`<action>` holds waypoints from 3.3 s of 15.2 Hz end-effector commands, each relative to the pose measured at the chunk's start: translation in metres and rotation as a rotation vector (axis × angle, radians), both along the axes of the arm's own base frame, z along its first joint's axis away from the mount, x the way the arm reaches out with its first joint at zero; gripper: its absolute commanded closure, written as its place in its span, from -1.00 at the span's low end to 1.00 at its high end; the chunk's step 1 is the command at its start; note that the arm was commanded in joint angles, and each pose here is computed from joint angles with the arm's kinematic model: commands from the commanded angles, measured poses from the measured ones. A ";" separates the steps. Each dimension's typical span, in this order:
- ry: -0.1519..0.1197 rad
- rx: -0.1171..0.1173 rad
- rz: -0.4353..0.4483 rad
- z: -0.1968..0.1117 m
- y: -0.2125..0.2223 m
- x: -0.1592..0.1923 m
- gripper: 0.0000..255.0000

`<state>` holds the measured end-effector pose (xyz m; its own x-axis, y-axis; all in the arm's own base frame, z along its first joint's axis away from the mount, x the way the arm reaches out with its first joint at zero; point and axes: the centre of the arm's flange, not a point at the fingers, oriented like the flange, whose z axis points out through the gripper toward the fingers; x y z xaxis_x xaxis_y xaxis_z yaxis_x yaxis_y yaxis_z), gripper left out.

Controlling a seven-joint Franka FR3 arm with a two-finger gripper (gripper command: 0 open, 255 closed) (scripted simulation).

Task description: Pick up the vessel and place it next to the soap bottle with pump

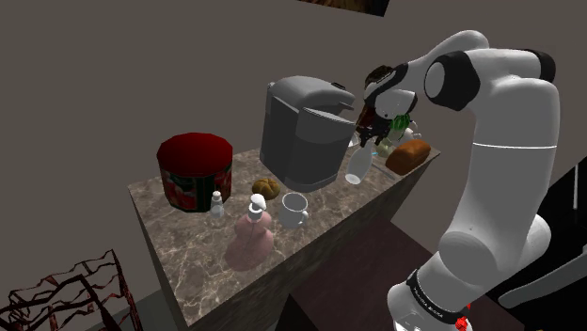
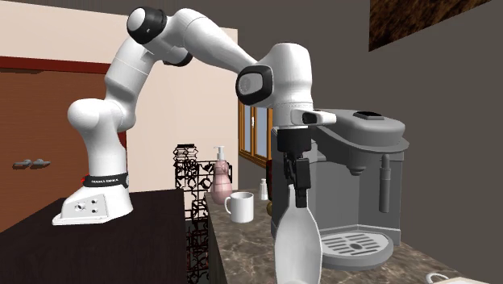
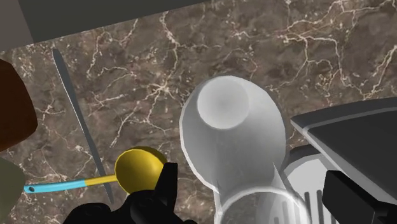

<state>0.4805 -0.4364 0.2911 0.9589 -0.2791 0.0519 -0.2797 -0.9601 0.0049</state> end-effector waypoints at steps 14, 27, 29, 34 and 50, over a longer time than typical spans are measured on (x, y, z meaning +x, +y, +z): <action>0.000 0.000 0.000 -0.001 0.000 0.000 1.00; 0.000 0.000 0.000 0.062 0.000 0.000 1.00; 0.000 0.000 0.000 0.073 0.000 0.000 1.00; 0.000 0.000 0.000 0.099 0.000 0.000 1.00; 0.000 0.000 0.000 0.184 0.000 0.000 1.00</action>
